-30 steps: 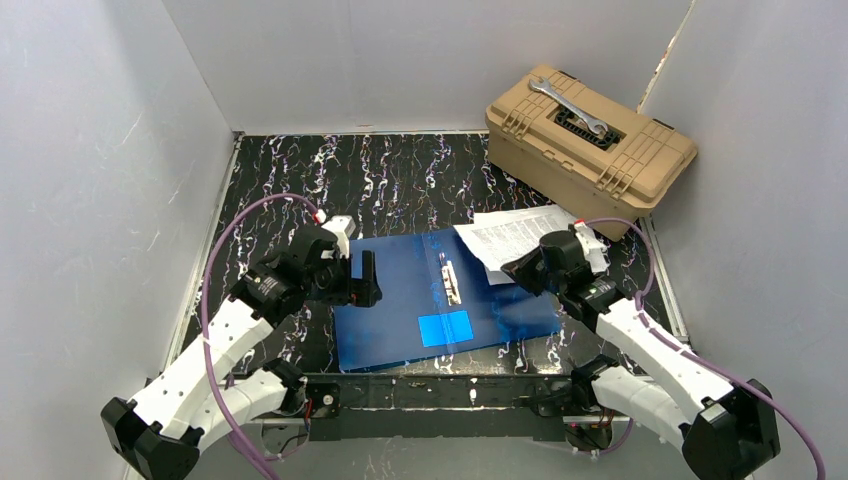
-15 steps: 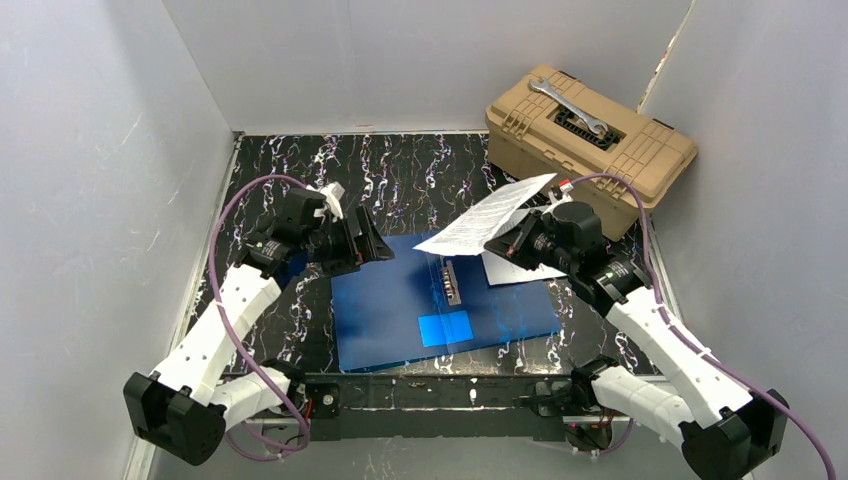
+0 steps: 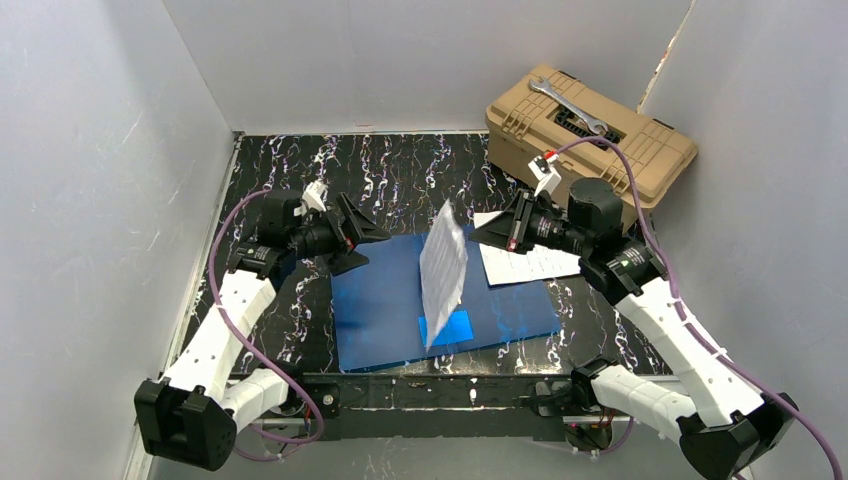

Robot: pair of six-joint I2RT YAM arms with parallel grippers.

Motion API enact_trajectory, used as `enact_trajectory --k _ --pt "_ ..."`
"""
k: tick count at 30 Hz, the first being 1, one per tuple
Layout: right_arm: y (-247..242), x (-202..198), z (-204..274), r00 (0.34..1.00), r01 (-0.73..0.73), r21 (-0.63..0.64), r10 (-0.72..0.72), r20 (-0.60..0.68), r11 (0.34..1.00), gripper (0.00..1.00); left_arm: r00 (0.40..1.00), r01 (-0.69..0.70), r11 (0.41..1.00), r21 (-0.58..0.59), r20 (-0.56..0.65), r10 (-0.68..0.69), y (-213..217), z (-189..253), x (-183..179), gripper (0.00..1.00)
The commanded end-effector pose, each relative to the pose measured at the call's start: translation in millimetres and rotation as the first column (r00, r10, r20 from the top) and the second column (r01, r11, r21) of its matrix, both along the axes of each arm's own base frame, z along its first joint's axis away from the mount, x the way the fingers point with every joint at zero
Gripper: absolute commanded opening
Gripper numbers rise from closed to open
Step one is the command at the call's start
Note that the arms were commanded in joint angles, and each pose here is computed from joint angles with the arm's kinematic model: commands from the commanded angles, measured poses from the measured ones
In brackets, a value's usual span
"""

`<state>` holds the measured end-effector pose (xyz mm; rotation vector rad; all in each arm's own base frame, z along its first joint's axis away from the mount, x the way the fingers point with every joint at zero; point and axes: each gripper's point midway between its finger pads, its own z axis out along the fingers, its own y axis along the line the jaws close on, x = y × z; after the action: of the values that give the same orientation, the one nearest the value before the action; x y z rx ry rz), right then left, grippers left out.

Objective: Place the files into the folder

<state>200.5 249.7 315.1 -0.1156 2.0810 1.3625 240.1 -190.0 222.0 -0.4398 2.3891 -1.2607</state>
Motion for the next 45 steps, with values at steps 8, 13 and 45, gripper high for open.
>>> enact_trajectory --k 8,13,45 --pt "-3 -29 27 0.972 -0.187 -0.081 0.197 0.132 0.979 0.01 1.0 0.018 0.993 -0.118 -0.017 -0.02 2 11 -17 0.98" --pt "-31 -24 -35 0.996 -0.074 -0.28 0.087 0.034 0.957 0.01 0.998 0.043 0.994 -0.1 -0.049 -0.048 3 -4 -27 0.98" --pt "-124 -102 -263 0.779 0.084 -0.622 -0.441 -0.446 0.778 0.88 0.938 0.278 0.96 0.042 -0.225 -0.262 -61 -99 -70 0.98"
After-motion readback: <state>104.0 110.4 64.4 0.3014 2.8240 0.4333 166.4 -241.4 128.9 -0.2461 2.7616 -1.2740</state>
